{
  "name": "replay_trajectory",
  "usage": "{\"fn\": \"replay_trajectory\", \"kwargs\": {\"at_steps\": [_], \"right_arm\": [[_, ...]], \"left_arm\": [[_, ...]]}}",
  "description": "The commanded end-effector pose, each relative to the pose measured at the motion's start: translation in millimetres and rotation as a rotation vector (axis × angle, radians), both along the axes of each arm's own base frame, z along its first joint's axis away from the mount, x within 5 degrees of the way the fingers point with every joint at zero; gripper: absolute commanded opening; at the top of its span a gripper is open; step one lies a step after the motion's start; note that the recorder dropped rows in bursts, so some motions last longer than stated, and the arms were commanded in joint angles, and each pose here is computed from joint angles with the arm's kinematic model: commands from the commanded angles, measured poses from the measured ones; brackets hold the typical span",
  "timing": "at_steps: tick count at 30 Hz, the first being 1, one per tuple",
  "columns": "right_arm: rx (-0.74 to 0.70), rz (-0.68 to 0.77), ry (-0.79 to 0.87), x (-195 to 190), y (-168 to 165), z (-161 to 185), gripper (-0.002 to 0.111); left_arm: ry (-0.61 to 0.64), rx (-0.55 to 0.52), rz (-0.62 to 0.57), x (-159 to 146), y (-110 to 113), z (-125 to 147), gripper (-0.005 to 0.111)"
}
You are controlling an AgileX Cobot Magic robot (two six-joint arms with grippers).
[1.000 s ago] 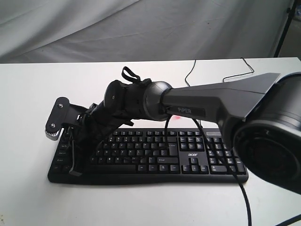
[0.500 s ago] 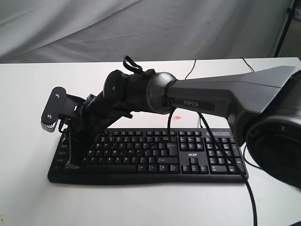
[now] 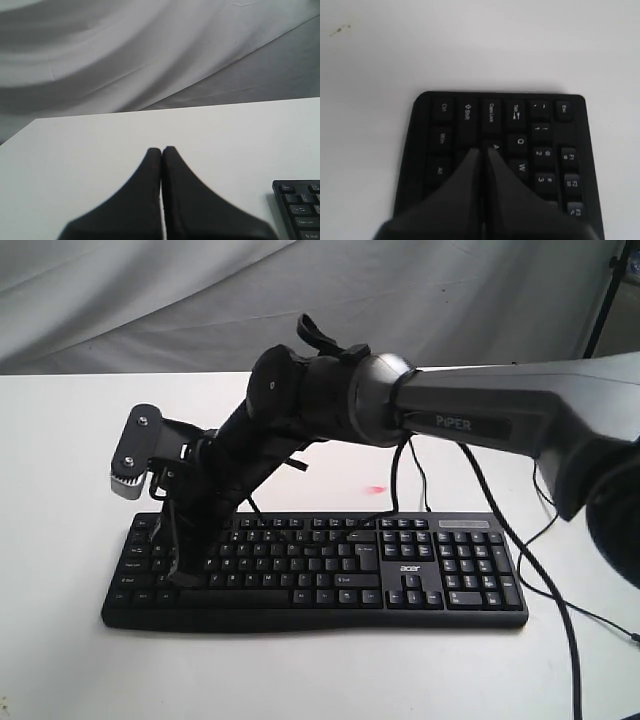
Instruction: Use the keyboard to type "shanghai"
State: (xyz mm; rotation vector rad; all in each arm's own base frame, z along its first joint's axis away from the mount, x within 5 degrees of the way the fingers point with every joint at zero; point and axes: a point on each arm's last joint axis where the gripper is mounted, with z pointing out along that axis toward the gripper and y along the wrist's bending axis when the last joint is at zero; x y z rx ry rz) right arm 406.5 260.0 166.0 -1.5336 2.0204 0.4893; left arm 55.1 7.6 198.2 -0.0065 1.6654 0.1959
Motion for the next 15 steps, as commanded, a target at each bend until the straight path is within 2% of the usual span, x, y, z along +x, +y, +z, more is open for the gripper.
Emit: {"fn": "replay_trajectory", "kwargs": {"at_steps": [1,10,15], "right_arm": [[-0.027,-0.029,0.002,-7.0,-25.5,-0.3,0.0],[0.014,-0.054,-0.004,-31.8,-80.9,2.4,0.0],[0.033,-0.052,-0.015,-32.6,-85.9,3.2,0.0]], "left_arm": [[0.002,-0.003,-0.004,0.5,-0.2,-1.3,0.001],[0.002,-0.003,-0.004,0.5,-0.2,-1.3,0.001],[0.002,-0.003,-0.004,0.5,-0.2,-1.3,0.001]]}}
